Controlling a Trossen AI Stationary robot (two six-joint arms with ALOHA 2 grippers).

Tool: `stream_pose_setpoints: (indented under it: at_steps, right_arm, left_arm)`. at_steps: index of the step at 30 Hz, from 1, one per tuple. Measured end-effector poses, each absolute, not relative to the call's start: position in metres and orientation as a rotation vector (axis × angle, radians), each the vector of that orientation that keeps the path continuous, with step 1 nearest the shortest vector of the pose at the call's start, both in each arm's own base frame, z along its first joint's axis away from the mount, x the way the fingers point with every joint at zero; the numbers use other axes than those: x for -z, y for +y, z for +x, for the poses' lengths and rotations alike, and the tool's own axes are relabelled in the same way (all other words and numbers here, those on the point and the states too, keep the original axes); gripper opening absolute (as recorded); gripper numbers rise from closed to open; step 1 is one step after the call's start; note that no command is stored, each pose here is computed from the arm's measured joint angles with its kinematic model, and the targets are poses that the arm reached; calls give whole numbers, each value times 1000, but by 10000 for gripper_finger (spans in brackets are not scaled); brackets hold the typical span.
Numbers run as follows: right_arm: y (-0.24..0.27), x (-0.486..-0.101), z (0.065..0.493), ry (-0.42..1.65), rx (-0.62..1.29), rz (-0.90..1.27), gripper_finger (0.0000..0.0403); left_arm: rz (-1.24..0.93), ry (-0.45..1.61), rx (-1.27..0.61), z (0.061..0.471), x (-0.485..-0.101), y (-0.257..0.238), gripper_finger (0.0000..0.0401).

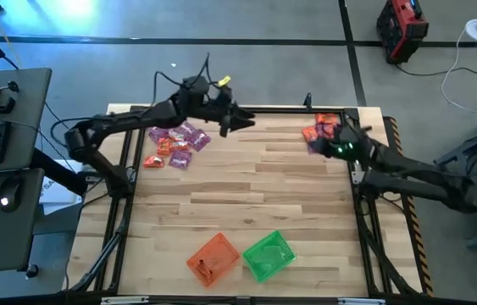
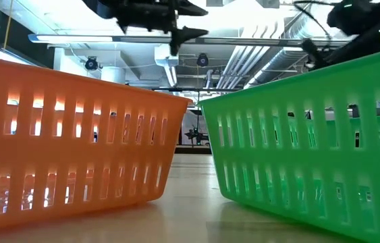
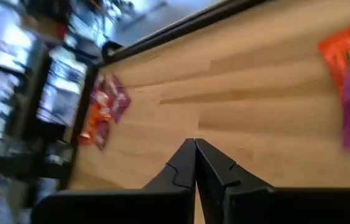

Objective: Sort candy by brand, put in halloween buckets
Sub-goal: Put the orange candy into the orange basket

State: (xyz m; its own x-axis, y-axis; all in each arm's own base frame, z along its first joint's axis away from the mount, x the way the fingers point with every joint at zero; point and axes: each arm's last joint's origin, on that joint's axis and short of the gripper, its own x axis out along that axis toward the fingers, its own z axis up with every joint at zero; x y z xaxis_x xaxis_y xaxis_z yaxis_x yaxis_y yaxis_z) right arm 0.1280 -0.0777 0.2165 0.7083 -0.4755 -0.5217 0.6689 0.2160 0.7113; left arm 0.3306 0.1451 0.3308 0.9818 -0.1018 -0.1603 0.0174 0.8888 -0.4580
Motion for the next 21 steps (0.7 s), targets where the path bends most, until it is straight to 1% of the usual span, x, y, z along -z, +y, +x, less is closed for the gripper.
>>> stream_pose_setpoints:
  at_steps: [2,4,6,11,14,18,21]
  right_arm:
    - [-96,-217,135,326,857,1054,0]
    - [-114,-208,138,491,927,1057,0]
    - [-133,-201,142,609,962,1072,0]
    - [-175,-192,157,773,1011,1000,0]
    - [-197,-192,169,818,1063,923,0]
    - [-210,-179,173,1015,1134,900,0]
    - [-216,-171,178,1058,1157,882,0]
  left_arm:
    - [-434,218,60,320,-333,139,209]
    - [-419,225,73,311,-331,130,209]
    - [-441,237,80,302,-321,120,209]
    - [-523,168,30,285,-297,98,209]
    - [-544,109,-21,279,-288,90,209]
    - [-546,99,-38,279,-284,85,209]
    - [-524,96,-30,279,-285,82,209]
